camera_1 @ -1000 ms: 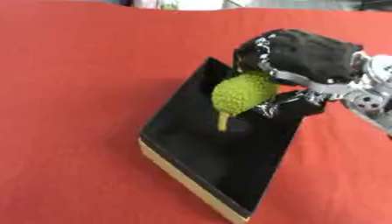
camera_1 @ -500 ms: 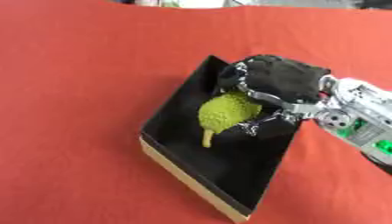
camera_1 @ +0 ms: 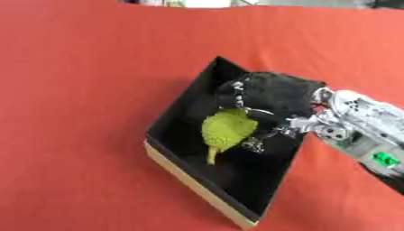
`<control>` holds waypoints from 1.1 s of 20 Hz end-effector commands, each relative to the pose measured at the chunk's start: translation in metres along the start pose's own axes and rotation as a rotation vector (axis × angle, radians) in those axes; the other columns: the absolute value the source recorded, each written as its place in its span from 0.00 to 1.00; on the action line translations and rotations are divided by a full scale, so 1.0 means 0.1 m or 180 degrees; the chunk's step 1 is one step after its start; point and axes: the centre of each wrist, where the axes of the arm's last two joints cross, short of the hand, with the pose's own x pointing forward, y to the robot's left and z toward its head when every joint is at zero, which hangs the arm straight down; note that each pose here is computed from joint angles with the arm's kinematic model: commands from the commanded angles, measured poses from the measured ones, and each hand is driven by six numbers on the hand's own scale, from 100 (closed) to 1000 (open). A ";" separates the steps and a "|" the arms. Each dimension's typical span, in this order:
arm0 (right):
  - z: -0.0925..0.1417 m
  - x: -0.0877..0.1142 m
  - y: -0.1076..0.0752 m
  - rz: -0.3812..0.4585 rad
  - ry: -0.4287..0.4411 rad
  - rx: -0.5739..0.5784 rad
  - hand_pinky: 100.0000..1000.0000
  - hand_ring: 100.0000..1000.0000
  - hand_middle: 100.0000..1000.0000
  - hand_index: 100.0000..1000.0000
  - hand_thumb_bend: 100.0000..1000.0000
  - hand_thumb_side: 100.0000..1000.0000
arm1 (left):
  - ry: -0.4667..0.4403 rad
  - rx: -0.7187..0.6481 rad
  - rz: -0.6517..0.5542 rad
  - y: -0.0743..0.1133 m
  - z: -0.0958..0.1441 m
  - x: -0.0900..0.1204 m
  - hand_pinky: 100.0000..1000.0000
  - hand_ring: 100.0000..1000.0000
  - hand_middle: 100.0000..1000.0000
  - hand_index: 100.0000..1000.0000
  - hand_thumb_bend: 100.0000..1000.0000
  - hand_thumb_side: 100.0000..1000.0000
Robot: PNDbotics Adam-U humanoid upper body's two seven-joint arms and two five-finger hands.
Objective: Pick up objects on the table and place them in the box.
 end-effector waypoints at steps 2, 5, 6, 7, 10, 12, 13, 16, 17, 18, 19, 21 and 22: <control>0.05 -0.02 -0.09 0.0224 -0.0044 0.0112 0.81 0.83 0.84 0.91 0.29 0.00 | -0.0106 -0.0025 0.0007 0.00 -0.07 0.07 0.63 0.57 0.62 0.76 0.00 0.48; 0.07 -0.05 -0.11 0.0293 -0.0100 0.0117 0.83 0.85 0.85 0.93 0.32 0.12 | -0.0105 -0.0024 0.0006 0.00 -0.08 0.07 0.63 0.57 0.62 0.76 0.00 0.48; 0.08 -0.06 -0.12 0.0303 -0.0120 0.0112 0.83 0.85 0.85 0.93 0.32 0.13 | -0.0105 -0.0024 0.0006 0.00 -0.08 0.07 0.63 0.57 0.62 0.76 0.00 0.48; 0.09 -0.07 -0.12 0.0304 -0.0142 0.0097 0.83 0.85 0.85 0.93 0.31 0.14 | -0.0105 -0.0024 0.0005 0.00 -0.08 0.07 0.63 0.57 0.62 0.76 0.00 0.48; 0.14 -0.11 -0.16 0.0298 -0.0150 0.0000 0.83 0.84 0.84 0.93 0.30 0.13 | -0.0103 -0.0025 0.0002 0.00 -0.08 0.07 0.63 0.57 0.62 0.76 0.00 0.48; 0.18 -0.15 -0.21 0.0289 -0.0120 -0.0134 0.82 0.83 0.84 0.93 0.27 0.07 | -0.0104 -0.0023 0.0000 0.01 -0.08 0.07 0.63 0.57 0.62 0.76 0.00 0.48; 0.20 -0.18 -0.24 0.0280 -0.0103 -0.0233 0.82 0.82 0.83 0.92 0.25 0.04 | -0.0104 -0.0022 -0.0002 0.01 -0.08 0.07 0.63 0.57 0.62 0.76 0.00 0.48; 0.27 -0.26 -0.38 0.0221 -0.0028 -0.0651 0.81 0.81 0.81 0.91 0.17 0.00 | -0.0101 -0.0019 -0.0006 0.01 -0.08 0.07 0.63 0.57 0.62 0.76 0.00 0.48; 0.30 -0.29 -0.43 0.0179 0.0017 -0.0825 0.81 0.80 0.79 0.90 0.08 0.00 | -0.0099 -0.0016 -0.0009 0.01 -0.08 0.07 0.63 0.57 0.62 0.76 0.00 0.48; 0.33 -0.32 -0.48 0.0119 0.0071 -0.1022 0.80 0.79 0.78 0.90 0.02 0.00 | -0.0099 -0.0012 -0.0013 0.01 -0.07 0.07 0.63 0.57 0.62 0.76 0.00 0.48; 0.37 -0.35 -0.54 0.0060 0.0131 -0.1230 0.80 0.79 0.78 0.90 0.00 0.00 | -0.0099 -0.0007 -0.0019 0.02 -0.07 0.06 0.63 0.57 0.62 0.76 0.00 0.48; 0.46 -0.41 -0.65 -0.0048 0.0273 -0.1632 0.79 0.77 0.75 0.89 0.00 0.00 | -0.0099 0.0003 -0.0028 0.02 -0.07 0.06 0.63 0.57 0.62 0.76 0.00 0.48; 0.49 -0.44 -0.69 -0.0104 0.0356 -0.1821 0.79 0.77 0.75 0.88 0.00 0.00 | -0.0099 0.0006 -0.0030 0.02 -0.07 0.06 0.63 0.57 0.62 0.76 0.00 0.48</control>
